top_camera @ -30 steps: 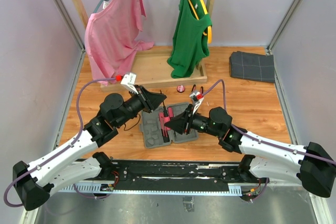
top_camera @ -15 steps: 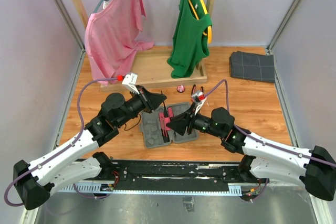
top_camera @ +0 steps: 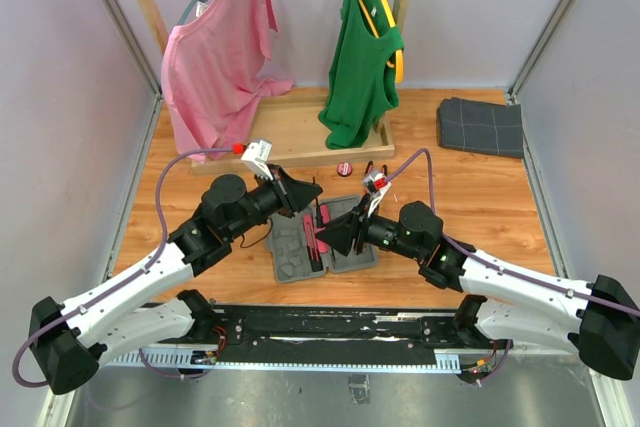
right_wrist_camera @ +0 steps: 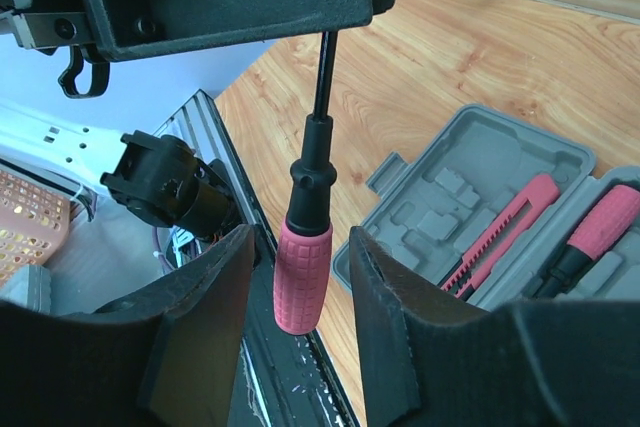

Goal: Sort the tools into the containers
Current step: Pick up the screwdriver from the center of the board, then place the screwdriver in the storage box.

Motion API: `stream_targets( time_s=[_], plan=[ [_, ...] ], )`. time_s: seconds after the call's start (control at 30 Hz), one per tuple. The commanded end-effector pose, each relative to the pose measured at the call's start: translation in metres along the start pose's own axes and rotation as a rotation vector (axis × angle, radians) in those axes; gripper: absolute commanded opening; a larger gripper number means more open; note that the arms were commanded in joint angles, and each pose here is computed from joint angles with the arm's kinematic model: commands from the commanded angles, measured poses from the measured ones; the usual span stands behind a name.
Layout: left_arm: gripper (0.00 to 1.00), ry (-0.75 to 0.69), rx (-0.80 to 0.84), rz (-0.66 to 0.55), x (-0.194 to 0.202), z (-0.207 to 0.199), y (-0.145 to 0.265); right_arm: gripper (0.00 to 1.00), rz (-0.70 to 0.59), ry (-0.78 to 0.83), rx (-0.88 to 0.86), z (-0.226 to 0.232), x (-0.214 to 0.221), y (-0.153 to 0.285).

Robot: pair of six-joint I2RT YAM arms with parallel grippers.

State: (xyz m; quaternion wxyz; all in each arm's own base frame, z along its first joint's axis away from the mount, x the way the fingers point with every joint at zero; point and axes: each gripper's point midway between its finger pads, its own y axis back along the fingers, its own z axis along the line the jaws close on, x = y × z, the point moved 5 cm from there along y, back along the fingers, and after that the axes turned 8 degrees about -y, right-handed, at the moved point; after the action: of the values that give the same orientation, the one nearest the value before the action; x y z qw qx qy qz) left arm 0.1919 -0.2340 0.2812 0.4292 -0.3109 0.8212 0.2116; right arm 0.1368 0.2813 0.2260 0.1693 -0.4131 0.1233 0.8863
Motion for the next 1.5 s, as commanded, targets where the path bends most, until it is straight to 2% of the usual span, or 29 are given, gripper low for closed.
stream_targets(
  time_s=[0.0,0.23,0.73,0.77,0.87,0.97,1.2,1.47],
  plan=[
    [0.00,-0.001,0.038,-0.019,-0.009,-0.008,-0.001,0.44,-0.004,0.015,-0.056,0.018,-0.006,-0.005],
    [0.00,-0.007,0.032,-0.030,-0.011,-0.008,0.000,0.40,0.021,0.009,-0.032,0.013,0.000,-0.004],
    [0.01,-0.008,0.029,-0.036,-0.011,-0.007,0.001,0.16,0.044,-0.009,-0.005,0.008,0.005,-0.005],
    [0.04,-0.009,0.029,-0.035,-0.011,-0.007,0.001,0.15,0.041,-0.010,0.003,0.007,0.005,-0.004],
    [0.34,-0.010,0.017,-0.028,-0.009,-0.005,0.001,0.14,0.032,-0.016,0.035,0.004,0.004,-0.002],
    [0.51,-0.017,-0.011,-0.021,-0.008,-0.001,0.001,0.12,0.025,-0.023,0.108,-0.004,0.003,0.002],
    [0.56,-0.050,-0.111,0.000,0.002,0.018,0.004,0.09,0.049,-0.023,0.344,-0.035,0.010,0.016],
    [0.63,-0.168,-0.392,0.030,0.019,0.074,0.007,0.10,0.135,-0.031,0.517,-0.056,0.022,0.022]
  ],
)
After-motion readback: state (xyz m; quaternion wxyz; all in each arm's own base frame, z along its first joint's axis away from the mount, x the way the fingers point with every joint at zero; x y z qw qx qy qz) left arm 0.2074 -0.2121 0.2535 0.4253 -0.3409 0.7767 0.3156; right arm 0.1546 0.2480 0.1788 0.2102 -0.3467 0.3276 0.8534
